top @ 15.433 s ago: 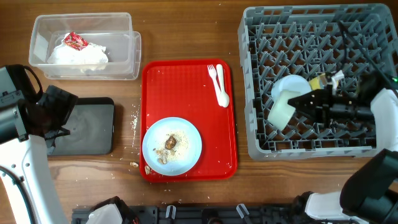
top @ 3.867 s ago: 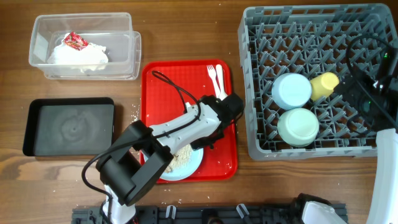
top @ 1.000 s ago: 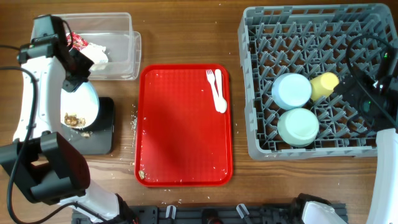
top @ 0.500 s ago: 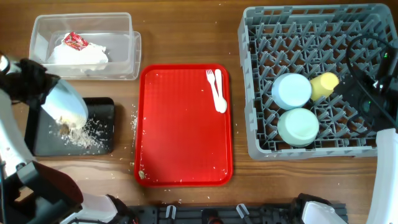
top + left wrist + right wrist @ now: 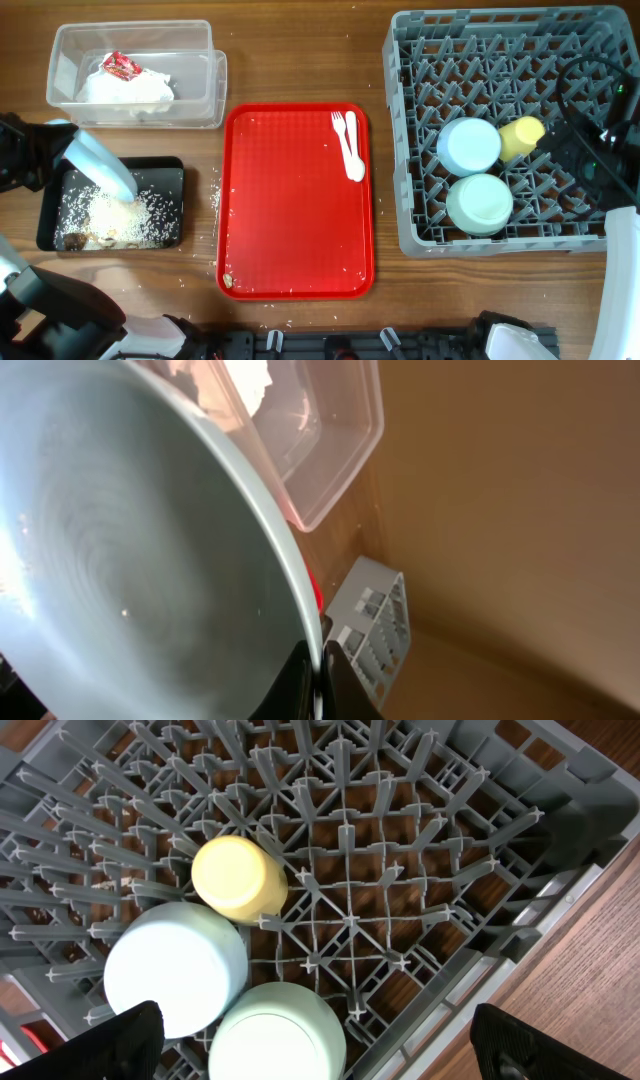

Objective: Sort waste into correct bins and load items into the dishwasher rack
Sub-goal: 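Tilt the plate with the left gripper to dump rice onto the black tray, then carry the plate back and set it on the red tray, release, then move the right gripper to the plate and grasp its rim, then lift the plate with the right gripper and stand it upright in the rack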

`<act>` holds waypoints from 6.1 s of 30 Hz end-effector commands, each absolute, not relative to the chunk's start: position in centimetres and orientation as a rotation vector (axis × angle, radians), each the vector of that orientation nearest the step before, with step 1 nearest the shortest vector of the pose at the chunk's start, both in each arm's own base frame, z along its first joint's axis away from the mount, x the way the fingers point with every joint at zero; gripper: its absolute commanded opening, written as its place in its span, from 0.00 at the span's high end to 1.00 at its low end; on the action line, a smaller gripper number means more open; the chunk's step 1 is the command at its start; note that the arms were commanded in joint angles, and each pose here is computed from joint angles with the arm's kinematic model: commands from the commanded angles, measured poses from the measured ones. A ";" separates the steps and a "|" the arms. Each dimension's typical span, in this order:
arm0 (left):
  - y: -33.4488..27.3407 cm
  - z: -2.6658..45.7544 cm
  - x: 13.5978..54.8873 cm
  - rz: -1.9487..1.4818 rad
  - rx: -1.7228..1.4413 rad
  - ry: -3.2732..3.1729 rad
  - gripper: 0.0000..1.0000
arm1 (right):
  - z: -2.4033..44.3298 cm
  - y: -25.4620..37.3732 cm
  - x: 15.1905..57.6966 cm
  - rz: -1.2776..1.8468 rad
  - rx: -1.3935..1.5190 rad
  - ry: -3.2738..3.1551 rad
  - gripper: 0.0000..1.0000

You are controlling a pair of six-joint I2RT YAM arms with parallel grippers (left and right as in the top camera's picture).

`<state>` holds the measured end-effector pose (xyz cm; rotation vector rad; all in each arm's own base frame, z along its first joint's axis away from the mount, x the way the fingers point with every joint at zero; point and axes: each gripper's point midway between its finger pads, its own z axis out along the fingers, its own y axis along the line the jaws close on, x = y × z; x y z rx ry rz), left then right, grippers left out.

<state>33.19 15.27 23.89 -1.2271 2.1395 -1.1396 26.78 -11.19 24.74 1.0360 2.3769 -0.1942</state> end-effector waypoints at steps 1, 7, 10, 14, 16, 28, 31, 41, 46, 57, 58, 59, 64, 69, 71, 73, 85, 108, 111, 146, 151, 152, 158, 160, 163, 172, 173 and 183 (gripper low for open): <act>15.8 25.8 33.1 -1.193 -1.137 2.068 0.96 | 25.1 -11.3 27.1 -0.180 1.044 2.364 0.00; 16.6 25.8 32.3 -1.196 -1.141 2.048 0.96 | 25.1 -11.3 27.1 -0.180 1.044 2.364 0.00; 17.0 25.6 32.2 -1.159 -1.115 2.063 0.96 | 25.1 -11.3 27.1 -0.180 1.043 2.364 0.00; 16.7 25.5 32.1 -1.162 -1.085 2.077 0.96 | 25.1 -11.3 27.1 -0.180 1.044 2.364 0.00; 15.7 25.6 31.5 -1.219 -1.111 2.082 0.96 | 25.1 -11.3 27.1 -0.180 1.044 2.364 0.00; 14.6 25.5 30.4 -1.260 -1.102 2.113 0.96 | 25.1 -11.3 27.1 -0.180 1.044 2.364 0.00; 13.7 25.5 29.6 -1.307 -1.153 2.127 0.96 | 25.1 -11.3 27.1 -0.180 1.044 2.364 0.00; 4.8 27.4 28.0 -1.336 -0.852 2.381 0.96 | 25.1 -11.3 27.1 -0.180 1.044 2.364 0.00; -4.0 28.6 27.3 -1.398 -0.466 2.560 0.96 | 25.1 -11.3 27.1 -0.180 1.043 2.364 0.00; -15.8 20.3 29.2 -0.352 -0.485 2.901 0.96 | 25.1 -11.3 27.1 -0.180 1.044 2.364 0.00; -16.5 19.8 29.2 -0.278 -0.477 2.887 0.96 | 25.1 -11.3 27.1 -0.180 1.043 2.364 0.00; -17.5 18.6 29.1 -0.158 -0.472 2.868 0.96 | 25.1 -11.3 27.1 -0.180 1.044 2.364 0.01; -22.2 13.2 28.6 -0.038 -0.427 2.944 0.96 | 25.1 -11.3 27.1 -0.180 1.044 2.364 0.00; -26.3 9.1 28.0 -0.027 -0.301 2.991 0.96 | 25.1 -11.3 27.1 -0.180 1.044 2.364 0.00; -26.7 8.7 27.8 -0.020 -0.285 2.996 0.96 | 25.1 -11.2 27.1 -0.179 1.044 2.364 0.00; -26.7 8.7 27.8 -0.017 -0.282 2.992 0.85 | 25.1 -11.3 27.1 -0.180 1.044 2.364 0.00; -13.9 15.7 32.3 -0.015 -0.791 2.862 0.52 | 25.1 -11.3 27.1 -0.180 1.044 2.364 0.00; 9.2 23.2 27.1 0.023 -1.705 2.329 0.00 | 23.5 13.8 30.4 0.685 0.152 2.627 0.03; 9.2 23.2 27.1 0.023 -1.705 2.329 0.00 | 18.5 17.5 29.2 0.564 -0.001 2.798 0.03; 9.2 23.2 27.1 0.023 -1.705 2.329 0.00 | -1.4 22.1 26.7 0.246 -0.123 3.315 0.96; 9.2 23.2 27.1 0.023 -1.705 2.329 0.00 | 4.0 22.3 28.5 0.320 -0.111 3.228 0.96; 9.2 23.2 27.1 0.023 -1.705 2.329 0.00 | 5.7 22.1 29.4 0.353 -0.129 3.175 0.96; 9.2 23.2 27.1 0.023 -1.705 2.329 0.00 | 16.0 15.0 34.5 0.346 0.131 2.821 0.96; 9.2 23.2 27.1 0.023 -1.705 2.329 0.00 | 18.4 11.6 35.4 0.295 0.261 2.722 0.96; 9.2 23.2 27.1 0.023 -1.705 2.329 0.00 | 21.5 4.0 36.3 0.086 0.626 2.518 0.95; 9.2 23.2 27.1 0.023 -1.705 2.329 0.00 | 21.8 -3.0 39.8 -0.237 1.056 2.115 0.96; 9.2 23.2 27.1 0.023 -1.705 2.329 0.00 | 21.1 -3.0 40.5 -0.247 1.067 2.107 0.96; 9.2 23.2 27.1 0.023 -1.705 2.329 0.00 | 15.2 0.9 45.3 -0.241 0.956 2.168 0.96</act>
